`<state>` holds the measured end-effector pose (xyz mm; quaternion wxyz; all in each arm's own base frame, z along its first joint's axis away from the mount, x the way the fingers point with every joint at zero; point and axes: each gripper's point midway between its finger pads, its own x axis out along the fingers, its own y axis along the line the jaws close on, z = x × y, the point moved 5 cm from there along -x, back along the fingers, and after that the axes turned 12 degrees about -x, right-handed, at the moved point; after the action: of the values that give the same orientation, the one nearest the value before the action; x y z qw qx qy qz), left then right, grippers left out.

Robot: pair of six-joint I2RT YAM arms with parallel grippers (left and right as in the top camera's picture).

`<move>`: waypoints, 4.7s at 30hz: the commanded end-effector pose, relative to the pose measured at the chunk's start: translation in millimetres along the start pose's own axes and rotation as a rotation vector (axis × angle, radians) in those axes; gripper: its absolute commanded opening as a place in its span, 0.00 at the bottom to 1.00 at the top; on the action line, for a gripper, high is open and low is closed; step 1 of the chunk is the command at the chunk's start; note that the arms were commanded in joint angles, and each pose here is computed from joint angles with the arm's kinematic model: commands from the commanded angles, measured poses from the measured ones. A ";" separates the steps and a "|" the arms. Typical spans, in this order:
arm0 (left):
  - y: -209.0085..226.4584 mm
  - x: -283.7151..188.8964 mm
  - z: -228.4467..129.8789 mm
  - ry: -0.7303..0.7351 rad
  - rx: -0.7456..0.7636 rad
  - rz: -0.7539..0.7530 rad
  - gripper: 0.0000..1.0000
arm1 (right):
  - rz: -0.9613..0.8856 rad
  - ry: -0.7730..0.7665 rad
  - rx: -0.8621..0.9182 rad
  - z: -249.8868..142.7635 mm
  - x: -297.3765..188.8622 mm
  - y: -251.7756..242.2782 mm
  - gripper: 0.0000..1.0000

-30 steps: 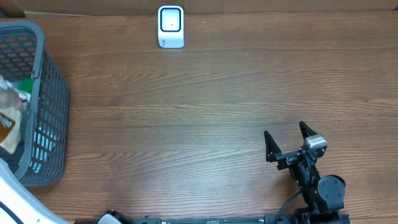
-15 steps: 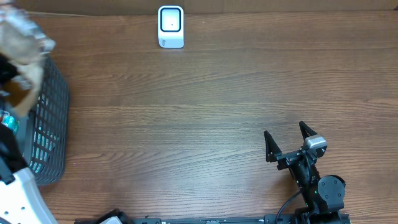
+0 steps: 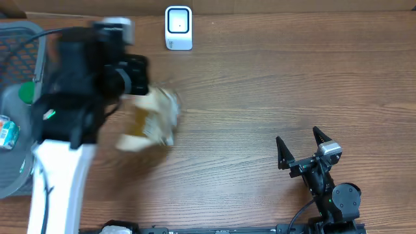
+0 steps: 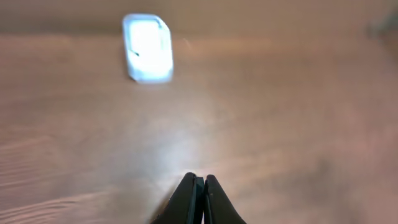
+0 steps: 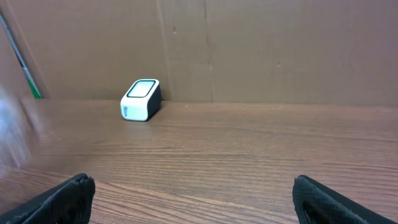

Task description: Scan the item barcode

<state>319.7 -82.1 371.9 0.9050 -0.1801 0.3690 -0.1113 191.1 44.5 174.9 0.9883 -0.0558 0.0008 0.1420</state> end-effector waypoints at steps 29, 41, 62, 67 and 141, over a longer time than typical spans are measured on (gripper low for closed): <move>11.7 92.0 -153.7 0.857 0.158 0.179 0.75 | -0.006 -0.005 -0.002 -1.7 -0.1 -0.8 1.00; 49.2 98.7 -251.8 1.089 0.121 0.295 0.69 | -0.006 -0.005 -0.002 -1.7 -0.1 -0.8 1.00; 58.8 100.1 -308.9 1.055 0.204 0.388 0.70 | -0.006 -0.005 -0.002 -1.7 -0.1 -0.8 1.00; 68.7 115.8 -313.4 0.956 0.168 0.431 0.68 | -0.006 -0.005 -0.002 -1.7 -0.1 -0.8 1.00; 14.4 175.4 -277.4 0.873 0.664 -0.142 0.67 | -0.006 -0.005 -0.002 -1.7 -0.1 -0.8 1.00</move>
<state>242.7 -192.6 80.8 0.6722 0.1431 0.6433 -0.3374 191.1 44.5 174.9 0.9883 -0.0562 0.0006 0.1420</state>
